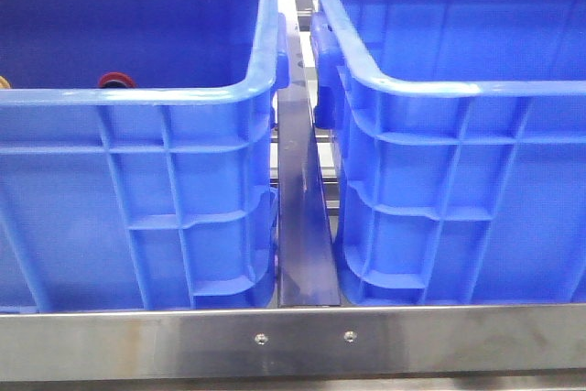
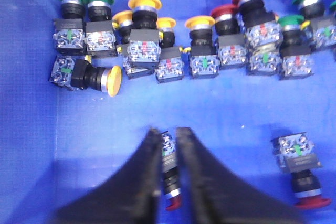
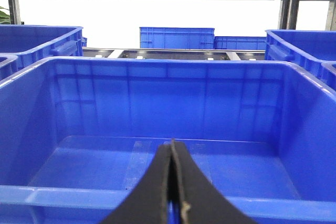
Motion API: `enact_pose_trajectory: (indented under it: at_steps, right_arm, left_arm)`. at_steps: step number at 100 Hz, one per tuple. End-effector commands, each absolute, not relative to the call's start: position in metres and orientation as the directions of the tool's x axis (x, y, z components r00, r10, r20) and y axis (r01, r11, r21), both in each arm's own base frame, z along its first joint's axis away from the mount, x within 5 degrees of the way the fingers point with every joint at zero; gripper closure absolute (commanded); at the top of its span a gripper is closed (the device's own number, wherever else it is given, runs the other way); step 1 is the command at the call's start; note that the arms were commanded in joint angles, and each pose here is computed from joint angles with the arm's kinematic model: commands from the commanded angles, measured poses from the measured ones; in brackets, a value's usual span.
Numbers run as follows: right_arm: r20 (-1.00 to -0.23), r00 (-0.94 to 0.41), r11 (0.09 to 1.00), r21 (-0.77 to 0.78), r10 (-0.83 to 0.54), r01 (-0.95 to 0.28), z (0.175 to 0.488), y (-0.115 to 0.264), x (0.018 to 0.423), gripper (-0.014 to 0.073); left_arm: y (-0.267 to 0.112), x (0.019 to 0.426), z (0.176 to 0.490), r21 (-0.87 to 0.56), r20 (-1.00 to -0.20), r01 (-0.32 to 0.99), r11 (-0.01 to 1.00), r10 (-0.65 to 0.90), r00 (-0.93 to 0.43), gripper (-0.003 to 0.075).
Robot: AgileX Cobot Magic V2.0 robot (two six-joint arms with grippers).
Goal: Pick red and yellow buttons and place in box
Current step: 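Lower the left gripper onto a red-capped button switch in the crate, then close the left gripper on the red button and lift it out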
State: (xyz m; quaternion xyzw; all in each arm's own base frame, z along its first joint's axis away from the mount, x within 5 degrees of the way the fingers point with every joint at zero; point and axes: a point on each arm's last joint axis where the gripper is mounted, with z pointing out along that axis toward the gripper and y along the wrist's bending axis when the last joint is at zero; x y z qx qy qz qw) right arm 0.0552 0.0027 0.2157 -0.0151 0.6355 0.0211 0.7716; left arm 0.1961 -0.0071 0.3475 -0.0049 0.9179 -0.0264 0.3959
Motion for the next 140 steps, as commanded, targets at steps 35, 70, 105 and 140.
enact_pose_trajectory:
  at_steps: [35,70,105,140]
  right_arm:
    - [-0.952,0.306,0.999,-0.006,0.009,-0.047,0.230,0.002,0.050,0.0664]
    - [-0.952,0.306,0.999,-0.006,0.009,-0.047,0.230,0.002,0.050,0.0664]
    - [-0.953,0.303,0.999,-0.006,0.009,-0.047,0.230,0.002,0.050,0.0664]
    - [-0.953,0.303,0.999,-0.006,0.009,-0.047,0.230,0.002,0.050,0.0664]
  left_arm:
    - [-0.012,0.200,0.365,-0.128,-0.790,0.023,0.992,-0.088,-0.607,0.0153]
    - [-0.059,0.242,0.350,-0.217,-0.789,0.170,0.961,-0.070,-0.610,0.0153]
    - [-0.087,0.315,0.323,-0.222,-0.718,0.179,0.959,-0.037,-0.695,0.0153]
    - [-0.099,0.362,0.298,-0.225,-0.677,0.164,0.960,-0.033,-0.736,0.0153]
